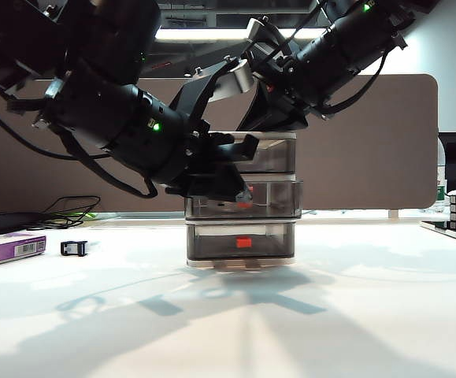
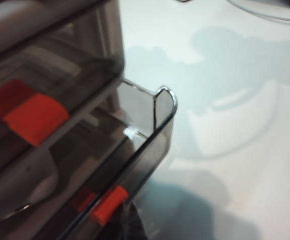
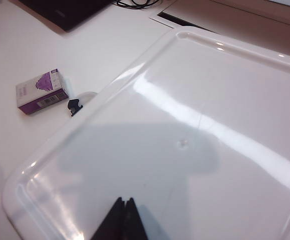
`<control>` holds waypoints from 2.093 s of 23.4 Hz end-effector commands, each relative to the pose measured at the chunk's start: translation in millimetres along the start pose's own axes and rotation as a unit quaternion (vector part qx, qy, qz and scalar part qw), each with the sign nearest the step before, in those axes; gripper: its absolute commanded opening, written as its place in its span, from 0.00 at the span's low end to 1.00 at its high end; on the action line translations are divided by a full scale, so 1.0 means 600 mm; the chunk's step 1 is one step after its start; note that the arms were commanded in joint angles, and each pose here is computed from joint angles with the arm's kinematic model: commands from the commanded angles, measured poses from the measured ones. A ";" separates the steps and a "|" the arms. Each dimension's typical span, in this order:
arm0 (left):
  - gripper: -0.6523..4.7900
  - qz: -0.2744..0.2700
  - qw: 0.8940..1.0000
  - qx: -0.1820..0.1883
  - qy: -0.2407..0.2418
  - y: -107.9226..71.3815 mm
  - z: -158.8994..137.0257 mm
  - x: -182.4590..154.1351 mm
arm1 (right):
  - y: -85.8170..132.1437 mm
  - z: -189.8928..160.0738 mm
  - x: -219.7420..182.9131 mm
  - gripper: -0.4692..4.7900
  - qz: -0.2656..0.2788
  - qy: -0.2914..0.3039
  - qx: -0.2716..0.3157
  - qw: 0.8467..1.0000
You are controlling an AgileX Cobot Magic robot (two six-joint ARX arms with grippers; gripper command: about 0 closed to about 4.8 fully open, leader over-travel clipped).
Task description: Open the second layer of the drawer on the table, pick up the earphone case on the table and put it in, and finally close the drawer.
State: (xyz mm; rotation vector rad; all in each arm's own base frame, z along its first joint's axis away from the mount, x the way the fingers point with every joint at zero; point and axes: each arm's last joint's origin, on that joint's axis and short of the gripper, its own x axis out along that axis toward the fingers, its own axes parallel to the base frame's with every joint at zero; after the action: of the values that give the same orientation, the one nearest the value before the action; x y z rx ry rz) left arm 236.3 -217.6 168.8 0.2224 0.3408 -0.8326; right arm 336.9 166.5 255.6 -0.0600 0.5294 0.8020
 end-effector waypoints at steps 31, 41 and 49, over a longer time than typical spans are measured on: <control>0.11 0.143 0.988 0.063 -0.016 -0.019 0.074 -0.155 | -0.004 0.023 -0.070 0.08 -0.022 -0.011 -0.007 1.000; 0.11 0.239 0.961 0.045 -0.134 -0.006 0.043 -0.308 | 0.023 0.029 -0.211 0.08 -0.040 -0.112 -0.038 0.992; 0.11 0.263 0.953 0.031 -0.148 -0.009 -0.012 -0.338 | 0.064 -0.087 -0.268 0.08 -0.077 -0.159 -0.053 0.983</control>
State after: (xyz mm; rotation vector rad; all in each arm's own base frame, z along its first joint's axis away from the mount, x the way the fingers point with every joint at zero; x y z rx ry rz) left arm 105.2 -81.1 241.0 0.2363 -0.0289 -0.3389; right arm 202.7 76.3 296.2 -0.0635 0.2076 0.7140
